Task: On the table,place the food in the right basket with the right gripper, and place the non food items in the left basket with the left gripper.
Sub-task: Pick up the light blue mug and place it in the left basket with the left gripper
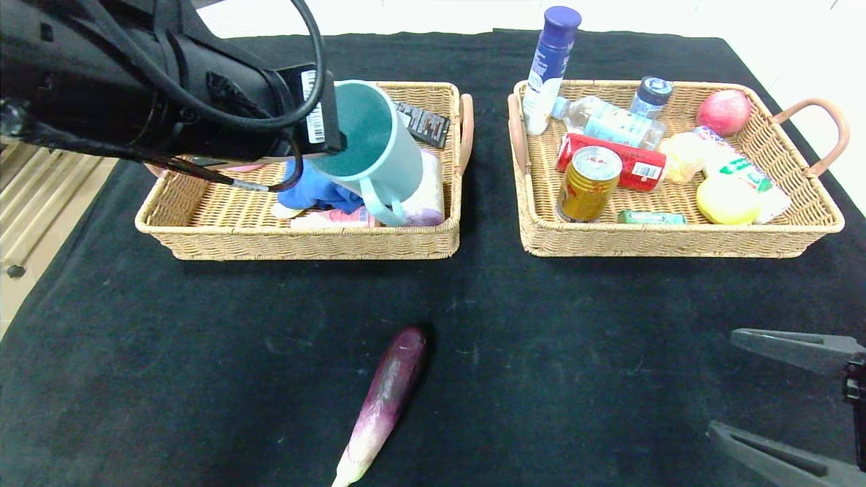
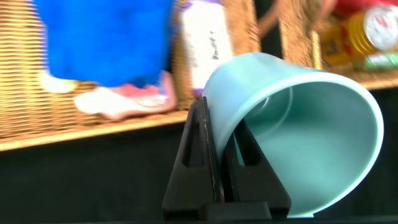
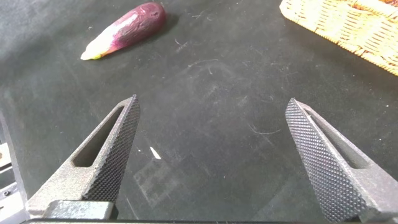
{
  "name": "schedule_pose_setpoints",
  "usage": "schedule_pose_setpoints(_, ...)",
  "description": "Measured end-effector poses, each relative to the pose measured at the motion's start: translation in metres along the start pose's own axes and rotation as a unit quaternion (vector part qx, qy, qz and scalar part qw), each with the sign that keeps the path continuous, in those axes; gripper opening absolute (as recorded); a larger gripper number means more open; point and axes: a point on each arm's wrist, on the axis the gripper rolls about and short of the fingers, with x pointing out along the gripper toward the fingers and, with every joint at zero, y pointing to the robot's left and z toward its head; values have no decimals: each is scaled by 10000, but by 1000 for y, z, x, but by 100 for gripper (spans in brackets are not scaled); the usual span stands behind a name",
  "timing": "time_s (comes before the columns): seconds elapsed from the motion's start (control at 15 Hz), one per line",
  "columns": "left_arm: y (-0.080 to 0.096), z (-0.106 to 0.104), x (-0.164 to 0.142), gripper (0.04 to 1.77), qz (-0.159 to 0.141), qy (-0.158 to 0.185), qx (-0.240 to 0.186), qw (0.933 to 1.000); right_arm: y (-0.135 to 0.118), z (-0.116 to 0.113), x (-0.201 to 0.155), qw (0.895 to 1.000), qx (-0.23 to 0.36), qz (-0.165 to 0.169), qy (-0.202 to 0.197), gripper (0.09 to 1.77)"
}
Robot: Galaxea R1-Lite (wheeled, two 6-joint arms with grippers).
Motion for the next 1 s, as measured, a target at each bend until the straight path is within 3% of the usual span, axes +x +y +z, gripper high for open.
schedule_pose_setpoints(0.53,51,12,-1,17,839,-213,-292,9958,0,1,-1,10000,-15,-4,-27,171)
schedule_pose_setpoints(1.0,108,22,24,17,1807,-533,-452,9811,0,1,-1,10000,-16,-5,-29,171)
